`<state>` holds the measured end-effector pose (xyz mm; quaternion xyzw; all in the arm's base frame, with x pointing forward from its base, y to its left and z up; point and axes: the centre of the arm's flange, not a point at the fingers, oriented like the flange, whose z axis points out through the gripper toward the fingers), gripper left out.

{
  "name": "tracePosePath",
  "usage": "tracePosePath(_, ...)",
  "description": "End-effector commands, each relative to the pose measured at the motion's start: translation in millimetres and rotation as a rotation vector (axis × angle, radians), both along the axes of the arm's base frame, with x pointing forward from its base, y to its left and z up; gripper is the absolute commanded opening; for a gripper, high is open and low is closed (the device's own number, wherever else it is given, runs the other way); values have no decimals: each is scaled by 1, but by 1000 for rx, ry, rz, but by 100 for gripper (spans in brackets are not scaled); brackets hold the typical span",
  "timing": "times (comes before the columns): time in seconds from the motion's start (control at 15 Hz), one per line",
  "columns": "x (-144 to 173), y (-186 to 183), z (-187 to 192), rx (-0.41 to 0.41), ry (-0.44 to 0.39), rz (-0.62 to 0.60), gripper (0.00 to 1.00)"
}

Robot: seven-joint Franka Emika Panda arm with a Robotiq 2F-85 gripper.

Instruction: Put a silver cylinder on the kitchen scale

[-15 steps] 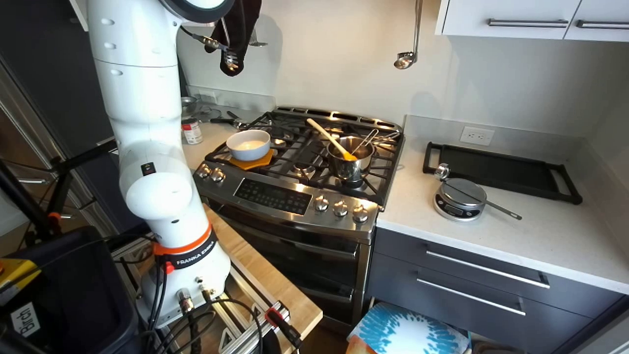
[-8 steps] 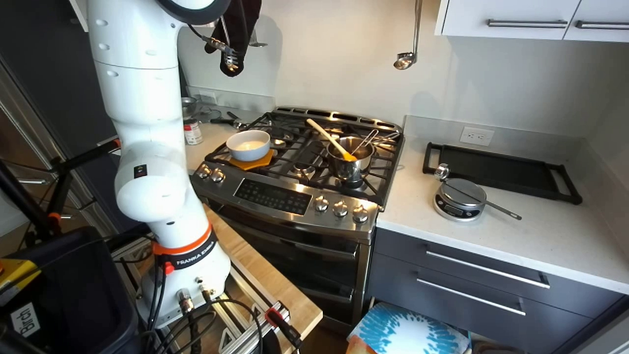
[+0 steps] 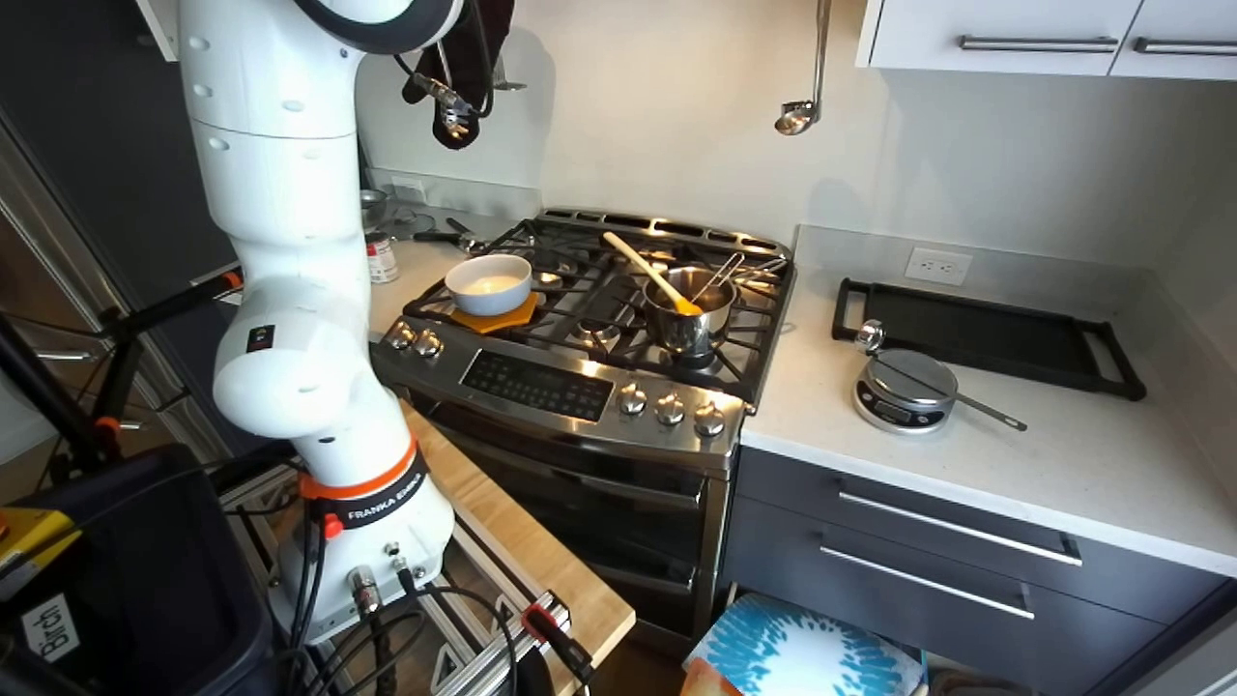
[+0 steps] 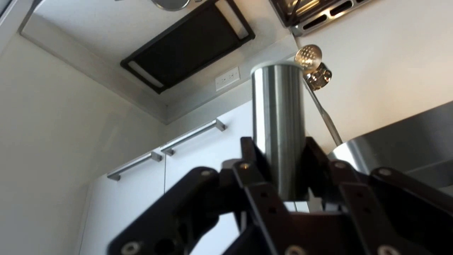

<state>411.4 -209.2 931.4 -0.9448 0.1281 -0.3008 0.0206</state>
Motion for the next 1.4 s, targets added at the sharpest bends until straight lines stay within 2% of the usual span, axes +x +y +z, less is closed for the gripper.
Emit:
tracePosePath(0.0, -14, 10, -79, 107, 81, -33, 11)
tracePosePath(0.07, 8, -3, -14, 45, 51, -13, 36)
tracePosePath(0.4, 17, -7, -25, 78, 81, -25, 36)
tracePosePath(0.47, 22, -8, -28, 71, 56, -57, 11)
tracePosePath(0.6, 33, -28, -58, 86, 3, -150, 11)
tracePosePath(0.73, 42, -50, -98, 87, -39, -184, 11)
tracePosePath(0.93, 56, -76, -128, 128, -49, -243, 11)
tracePosePath(1.13, 68, -91, -158, 240, -7, -300, 11)
tracePosePath(1.33, 86, -98, -186, 364, 42, -296, 11)
